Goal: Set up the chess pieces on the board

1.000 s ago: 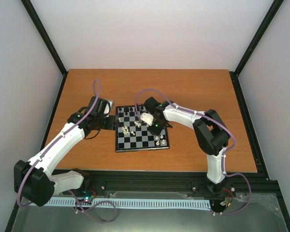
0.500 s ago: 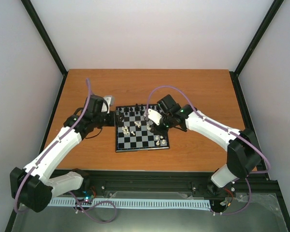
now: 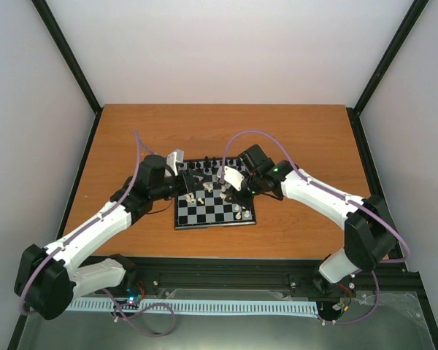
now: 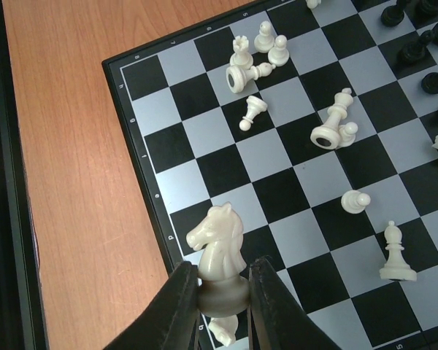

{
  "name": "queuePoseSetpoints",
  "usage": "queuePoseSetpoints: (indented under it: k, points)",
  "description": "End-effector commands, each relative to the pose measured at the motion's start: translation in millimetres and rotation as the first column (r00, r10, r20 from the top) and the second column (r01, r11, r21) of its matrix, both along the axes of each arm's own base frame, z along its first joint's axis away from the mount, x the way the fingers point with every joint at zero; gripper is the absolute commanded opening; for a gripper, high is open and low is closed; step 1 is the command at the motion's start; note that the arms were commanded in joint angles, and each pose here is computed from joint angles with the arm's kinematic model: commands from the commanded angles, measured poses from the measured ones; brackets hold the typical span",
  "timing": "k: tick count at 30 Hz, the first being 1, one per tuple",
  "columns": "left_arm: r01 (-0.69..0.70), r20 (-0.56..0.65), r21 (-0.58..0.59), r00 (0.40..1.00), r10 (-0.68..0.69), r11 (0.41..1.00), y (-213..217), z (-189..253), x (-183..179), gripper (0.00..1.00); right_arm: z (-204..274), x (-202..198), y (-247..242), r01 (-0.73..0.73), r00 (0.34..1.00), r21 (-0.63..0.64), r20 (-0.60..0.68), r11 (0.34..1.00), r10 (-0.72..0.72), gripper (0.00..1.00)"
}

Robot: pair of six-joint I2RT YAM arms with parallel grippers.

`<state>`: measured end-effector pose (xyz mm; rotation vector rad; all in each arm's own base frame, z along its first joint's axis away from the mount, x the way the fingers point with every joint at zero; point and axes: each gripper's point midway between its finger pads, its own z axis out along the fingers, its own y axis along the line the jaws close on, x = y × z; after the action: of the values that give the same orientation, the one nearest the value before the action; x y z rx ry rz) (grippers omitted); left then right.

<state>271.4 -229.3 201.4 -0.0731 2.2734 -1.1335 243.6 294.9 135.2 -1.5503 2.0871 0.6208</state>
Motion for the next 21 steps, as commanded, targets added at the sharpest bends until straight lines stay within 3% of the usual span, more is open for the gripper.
queuePoseSetpoints:
  k: [1,9,16,21]
  points:
    - [0.019,0.001,-0.125,1.000,-0.019,0.992,-20,18,5,0.45,16,1,2,-0.012,0.999,0.052,0.044,0.999,0.010,0.14]
    - [0.014,-0.088,-0.193,0.996,-0.031,0.981,-36,2,7,0.42,28,0,3,-0.018,0.998,0.089,0.067,0.996,0.012,0.15]
    - [0.062,-0.118,-0.217,0.989,-0.089,0.974,-59,-6,7,0.34,31,2,3,-0.016,0.996,0.091,0.087,0.996,0.008,0.15]
    - [0.097,-0.130,-0.216,0.983,-0.128,0.971,-74,-9,3,0.34,30,3,2,-0.008,0.996,0.084,0.090,0.996,0.001,0.15]
